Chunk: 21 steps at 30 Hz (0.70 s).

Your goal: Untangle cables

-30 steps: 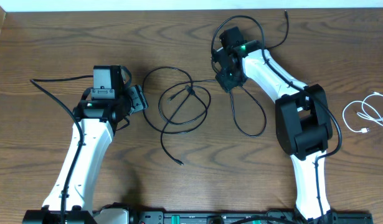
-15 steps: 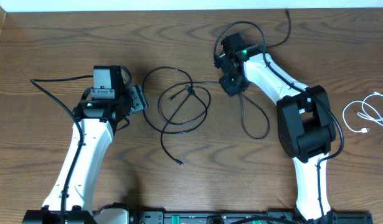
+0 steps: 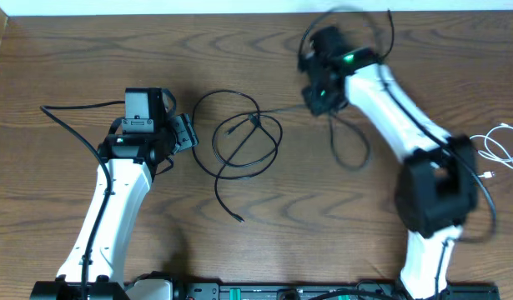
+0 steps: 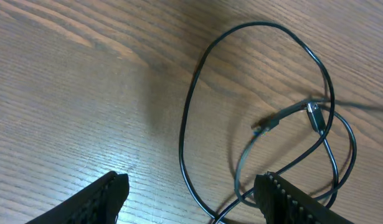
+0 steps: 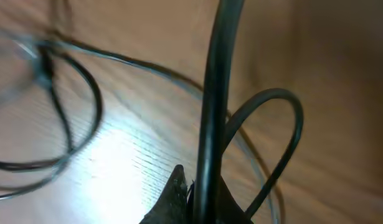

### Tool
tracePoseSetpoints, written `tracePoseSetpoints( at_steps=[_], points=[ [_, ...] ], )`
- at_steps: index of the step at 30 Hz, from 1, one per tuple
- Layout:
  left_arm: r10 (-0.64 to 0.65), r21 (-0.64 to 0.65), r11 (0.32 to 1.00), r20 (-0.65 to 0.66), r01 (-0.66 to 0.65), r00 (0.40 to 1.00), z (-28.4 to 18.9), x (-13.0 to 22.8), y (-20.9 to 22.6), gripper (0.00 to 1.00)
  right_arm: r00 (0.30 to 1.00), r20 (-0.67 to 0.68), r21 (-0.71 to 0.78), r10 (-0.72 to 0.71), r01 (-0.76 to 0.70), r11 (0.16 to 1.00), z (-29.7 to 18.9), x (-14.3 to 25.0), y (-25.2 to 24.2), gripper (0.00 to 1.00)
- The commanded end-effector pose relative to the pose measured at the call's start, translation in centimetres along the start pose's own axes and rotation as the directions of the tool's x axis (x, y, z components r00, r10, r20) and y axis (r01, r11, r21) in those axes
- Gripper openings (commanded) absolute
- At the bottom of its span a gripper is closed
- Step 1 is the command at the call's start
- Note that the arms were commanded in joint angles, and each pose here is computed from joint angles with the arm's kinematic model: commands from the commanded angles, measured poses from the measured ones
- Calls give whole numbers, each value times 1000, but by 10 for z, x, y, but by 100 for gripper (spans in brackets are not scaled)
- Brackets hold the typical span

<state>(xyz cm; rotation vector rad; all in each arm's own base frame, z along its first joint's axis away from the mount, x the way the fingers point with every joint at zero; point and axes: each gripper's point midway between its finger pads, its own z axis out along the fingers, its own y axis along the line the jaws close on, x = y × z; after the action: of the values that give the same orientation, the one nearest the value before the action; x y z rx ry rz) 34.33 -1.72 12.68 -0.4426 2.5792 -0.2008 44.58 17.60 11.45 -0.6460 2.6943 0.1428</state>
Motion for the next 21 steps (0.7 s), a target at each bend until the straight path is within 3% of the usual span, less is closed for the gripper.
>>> tracePoseSetpoints(
  at_steps=[1, 7, 11, 17, 21],
  points=[
    [3, 1, 1000, 18, -3, 1000, -3, -8, -1, 70, 975, 217, 35, 58, -67, 997, -92, -32, -26, 1],
    [3, 1, 1000, 18, -3, 1000, -3, -8, -1, 70, 907, 383, 158, 175, -251, 955, -182, -17, -108, 1],
    [3, 0, 1000, 15, -3, 1000, -3, -7, -1, 70, 764, 503, 357, 404, -610, 708, -241, 45, -223, 1],
    [3, 0, 1000, 16, -3, 1000, -3, -7, -1, 70, 495, 538, 299, 682, -869, 395, -256, 138, -295, 1],
    [3, 0, 1000, 16, -3, 1000, -3, -7, -1, 70, 500, 472, 197, 726, -863, 466, -236, 137, -295, 6]
  ],
)
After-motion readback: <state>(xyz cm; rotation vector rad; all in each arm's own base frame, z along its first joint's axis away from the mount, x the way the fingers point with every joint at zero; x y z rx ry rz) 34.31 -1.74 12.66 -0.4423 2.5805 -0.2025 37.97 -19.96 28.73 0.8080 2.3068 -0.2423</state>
